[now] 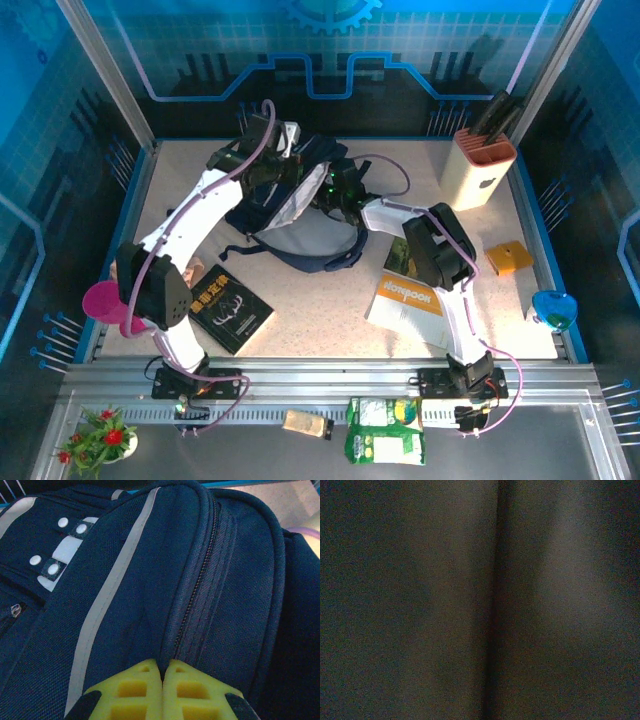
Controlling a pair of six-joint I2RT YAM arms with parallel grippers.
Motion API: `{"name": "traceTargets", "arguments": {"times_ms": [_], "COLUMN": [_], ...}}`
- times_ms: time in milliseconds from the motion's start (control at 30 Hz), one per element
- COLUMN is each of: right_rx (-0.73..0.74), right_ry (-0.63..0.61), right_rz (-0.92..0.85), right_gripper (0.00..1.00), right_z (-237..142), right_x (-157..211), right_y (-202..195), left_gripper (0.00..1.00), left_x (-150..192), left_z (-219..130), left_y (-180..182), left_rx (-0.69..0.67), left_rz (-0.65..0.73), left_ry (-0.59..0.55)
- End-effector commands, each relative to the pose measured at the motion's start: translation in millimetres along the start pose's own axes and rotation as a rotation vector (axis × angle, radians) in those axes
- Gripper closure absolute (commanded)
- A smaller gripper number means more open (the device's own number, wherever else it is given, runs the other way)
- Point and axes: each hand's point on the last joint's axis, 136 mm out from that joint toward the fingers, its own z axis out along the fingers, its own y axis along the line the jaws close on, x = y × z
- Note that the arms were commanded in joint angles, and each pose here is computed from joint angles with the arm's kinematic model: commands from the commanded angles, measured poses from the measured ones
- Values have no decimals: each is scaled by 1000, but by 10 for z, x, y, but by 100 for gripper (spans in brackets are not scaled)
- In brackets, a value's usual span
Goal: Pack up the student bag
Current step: Place the book in the student bag, then close the student bag at the top-center of the table.
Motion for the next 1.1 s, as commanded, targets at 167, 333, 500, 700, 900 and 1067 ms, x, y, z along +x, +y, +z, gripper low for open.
{"name": "traceTargets", "arguments": {"times_ms": [167, 333, 500, 700, 900, 1067], "right_rx": [9, -6, 39, 329, 645, 798], "right_ry": [68, 54, 1, -158, -248, -232], "right_rz": [-46, -115, -236, -331, -381, -293], "right_gripper": [46, 34, 29, 27, 23, 23], "right_z": [-79, -614, -1149, -1870, -2526, -2831], "right_x": [113, 142, 281, 206, -89, -302], "right_y": [-63, 4, -123, -717, -1182, -1542], "left_gripper": [100, 100, 100, 55, 24, 17], "left_x": [-310, -70, 180, 540, 708, 743], "left_z": [-194, -7, 64, 58, -50, -32], "left_y": [100, 464, 569, 579, 518, 388], "left_rx": [87, 90, 94, 109, 157, 237], "left_rz": [-86, -179, -195, -250, -315, -362], "left_ry": [-154, -107, -63, -16, -46, -29]}}
